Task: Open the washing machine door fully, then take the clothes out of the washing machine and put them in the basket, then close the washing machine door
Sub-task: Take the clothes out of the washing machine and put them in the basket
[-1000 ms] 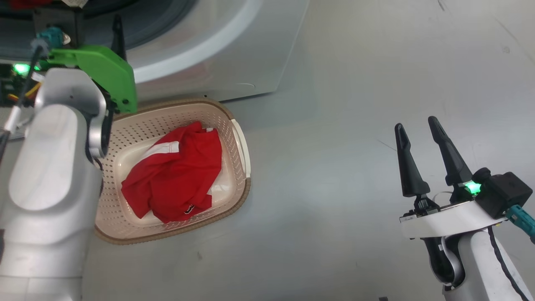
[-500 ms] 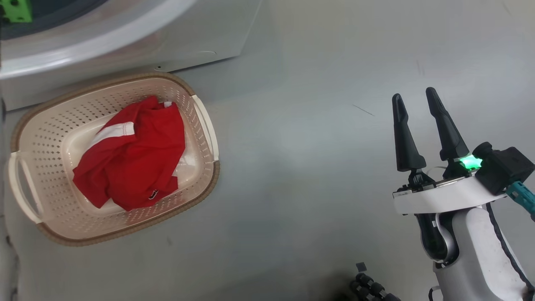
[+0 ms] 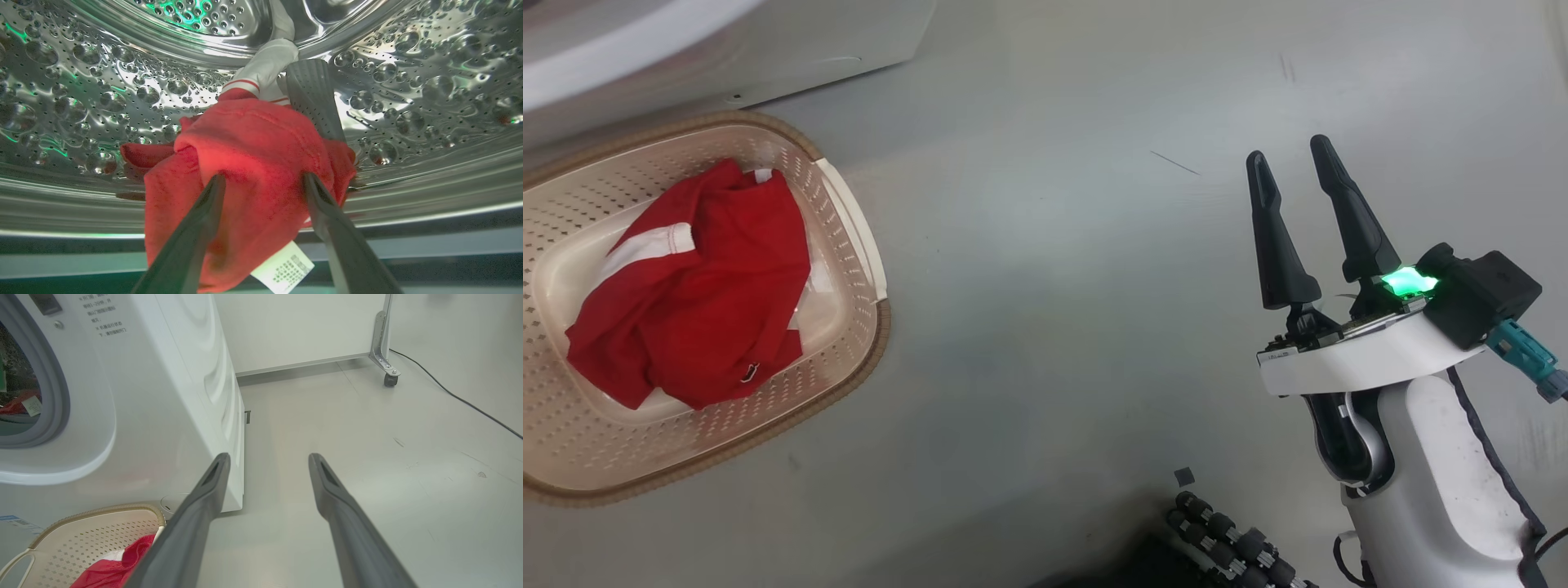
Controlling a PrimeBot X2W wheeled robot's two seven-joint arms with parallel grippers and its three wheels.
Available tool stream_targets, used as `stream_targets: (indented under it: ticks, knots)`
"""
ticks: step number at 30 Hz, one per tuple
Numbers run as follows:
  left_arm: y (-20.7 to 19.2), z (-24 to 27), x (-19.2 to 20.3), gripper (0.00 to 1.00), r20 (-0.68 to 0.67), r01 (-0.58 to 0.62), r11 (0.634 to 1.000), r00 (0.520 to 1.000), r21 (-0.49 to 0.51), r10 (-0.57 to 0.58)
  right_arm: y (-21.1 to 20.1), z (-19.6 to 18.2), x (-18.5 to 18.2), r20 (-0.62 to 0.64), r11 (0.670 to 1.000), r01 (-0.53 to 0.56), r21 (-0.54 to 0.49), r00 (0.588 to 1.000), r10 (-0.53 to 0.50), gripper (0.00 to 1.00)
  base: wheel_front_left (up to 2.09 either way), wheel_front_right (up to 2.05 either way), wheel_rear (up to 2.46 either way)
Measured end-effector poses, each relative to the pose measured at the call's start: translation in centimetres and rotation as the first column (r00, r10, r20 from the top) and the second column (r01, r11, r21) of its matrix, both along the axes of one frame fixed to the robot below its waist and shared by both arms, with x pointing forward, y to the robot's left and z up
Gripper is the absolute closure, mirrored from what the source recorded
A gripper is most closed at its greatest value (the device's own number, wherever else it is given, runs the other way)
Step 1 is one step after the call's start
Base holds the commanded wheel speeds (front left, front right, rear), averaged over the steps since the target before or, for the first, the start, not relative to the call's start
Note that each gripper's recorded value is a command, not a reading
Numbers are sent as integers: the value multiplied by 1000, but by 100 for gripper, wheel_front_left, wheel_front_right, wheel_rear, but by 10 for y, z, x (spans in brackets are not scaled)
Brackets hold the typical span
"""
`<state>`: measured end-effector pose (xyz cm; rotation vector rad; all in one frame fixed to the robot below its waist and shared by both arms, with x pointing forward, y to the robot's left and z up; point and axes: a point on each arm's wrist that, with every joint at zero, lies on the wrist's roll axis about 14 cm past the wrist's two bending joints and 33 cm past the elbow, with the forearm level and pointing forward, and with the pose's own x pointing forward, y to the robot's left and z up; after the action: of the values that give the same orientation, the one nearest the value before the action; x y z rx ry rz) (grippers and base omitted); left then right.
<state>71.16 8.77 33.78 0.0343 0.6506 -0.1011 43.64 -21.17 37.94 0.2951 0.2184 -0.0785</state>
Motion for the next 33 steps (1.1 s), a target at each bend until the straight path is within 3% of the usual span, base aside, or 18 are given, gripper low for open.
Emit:
stream_targets:
  ticks: [7, 8, 9, 11, 21, 33]
  knots:
    - [-5, -27, -2, 0, -65, -3, 1000, 998, 17, 4, -9, -6, -2, -23, 1000, 22, -16, 1000, -22, 0, 0, 0, 0]
    - [-5, -27, -2, 5, -66, -4, 1000, 998, 19, 5, -10, -6, -3, -25, 1000, 23, -17, 999, -24, 0, 0, 0, 0]
    - [-5, -29, -3, 48, -70, -3, 1000, 998, 28, 4, -10, -7, -3, -27, 1000, 24, -17, 999, -25, 0, 0, 0, 0]
    - [-5, -29, -3, 100, -75, -2, 999, 997, 35, 4, -10, -7, -3, -27, 1000, 25, -14, 999, -26, 0, 0, 0, 0]
    - [-9, -24, -4, 100, -61, 3, 999, 998, 37, 0, -8, -5, 3, -13, 1000, 14, -12, 1000, -14, 0, 0, 0, 0]
    - [-11, 10, -2, 100, 88, -10, 1000, 996, -30, 13, -6, -3, 10, 1, 999, -27, -27, 1000, 27, 0, 0, 0, 0]
